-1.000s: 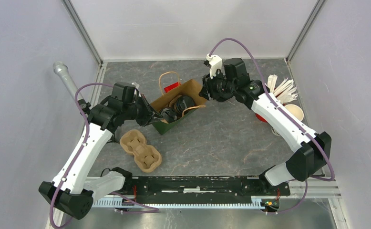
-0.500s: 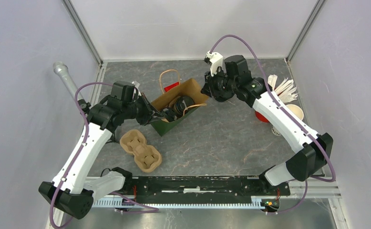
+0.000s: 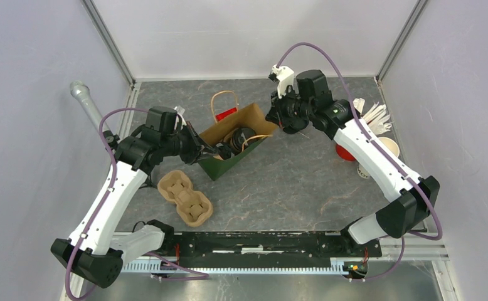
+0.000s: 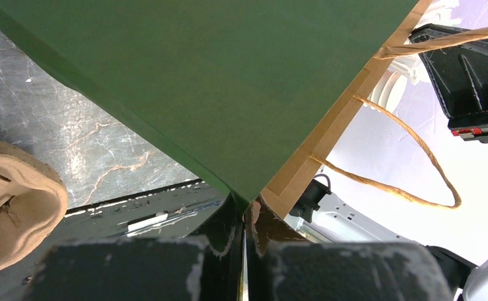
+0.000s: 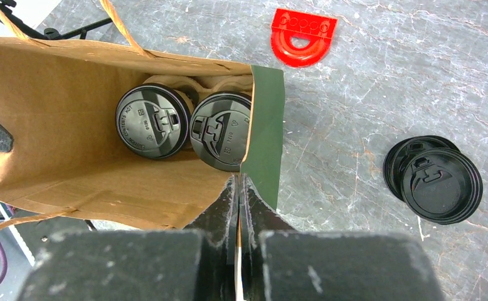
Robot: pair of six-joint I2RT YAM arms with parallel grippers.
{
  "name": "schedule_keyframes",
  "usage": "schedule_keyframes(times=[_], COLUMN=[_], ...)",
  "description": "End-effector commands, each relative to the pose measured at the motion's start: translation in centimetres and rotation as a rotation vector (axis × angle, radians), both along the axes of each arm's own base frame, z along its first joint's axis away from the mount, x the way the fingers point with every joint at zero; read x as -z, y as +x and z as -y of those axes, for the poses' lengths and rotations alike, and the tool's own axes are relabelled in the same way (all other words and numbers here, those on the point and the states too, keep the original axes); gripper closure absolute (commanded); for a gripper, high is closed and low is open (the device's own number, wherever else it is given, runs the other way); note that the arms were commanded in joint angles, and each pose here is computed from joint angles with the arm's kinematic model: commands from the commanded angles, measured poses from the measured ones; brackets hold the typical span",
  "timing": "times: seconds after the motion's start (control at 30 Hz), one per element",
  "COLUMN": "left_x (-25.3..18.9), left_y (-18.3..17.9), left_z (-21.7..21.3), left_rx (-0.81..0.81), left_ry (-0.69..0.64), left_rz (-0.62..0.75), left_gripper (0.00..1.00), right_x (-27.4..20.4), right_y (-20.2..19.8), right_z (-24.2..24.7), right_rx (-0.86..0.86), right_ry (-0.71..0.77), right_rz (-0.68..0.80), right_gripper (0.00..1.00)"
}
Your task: Pack the takeout coffee
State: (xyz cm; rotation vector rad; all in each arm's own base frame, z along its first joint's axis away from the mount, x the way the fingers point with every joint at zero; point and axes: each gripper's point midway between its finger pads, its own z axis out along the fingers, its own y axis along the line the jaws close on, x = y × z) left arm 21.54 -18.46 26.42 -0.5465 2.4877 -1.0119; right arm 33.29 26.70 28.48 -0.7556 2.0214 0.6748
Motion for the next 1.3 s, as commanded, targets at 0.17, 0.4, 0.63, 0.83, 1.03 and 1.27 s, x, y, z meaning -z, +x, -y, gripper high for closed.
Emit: schedule_keyframes(times=[0.17, 0.4, 0.63, 0.83, 1.03, 1.27], left_x=[-2.3, -1.8, -0.9, 0.0, 0.5, -0.1], left_y=[0.4, 0.5, 0.5, 0.1, 0.2, 0.8], left_z=[1.0, 1.0, -0.3, -1.0, -1.4, -2.0], left_rx=[0.0, -0.03, -0.106, -0.17, -0.223, -0.23], left_ry=[-0.096, -0.114, -0.125, -0.146, -0.197, -0.159], left_rz=[0.04, 0.01, -0.022, -0.051, -0.072, -0.048], left_gripper=[0.98, 0.98, 0.98, 0.94, 0.93, 0.84], right_x=[-2.6, -4.8, -7.9, -8.6, -8.5, -8.6], right_y=[0.0, 0.8, 1.5, 1.8, 1.7, 1.4], right_z=[0.6, 1.3, 2.6, 3.8, 4.2, 5.0], right_rx=[0.01, 0.072, 0.15, 0.194, 0.2, 0.219], right_ry=[-0.012, 0.004, 0.03, 0.033, 0.039, 0.039], right_rz=[0.039, 0.077, 0.14, 0.163, 0.164, 0.169], right_gripper=[1.0, 0.95, 0.8, 0.74, 0.73, 0.62])
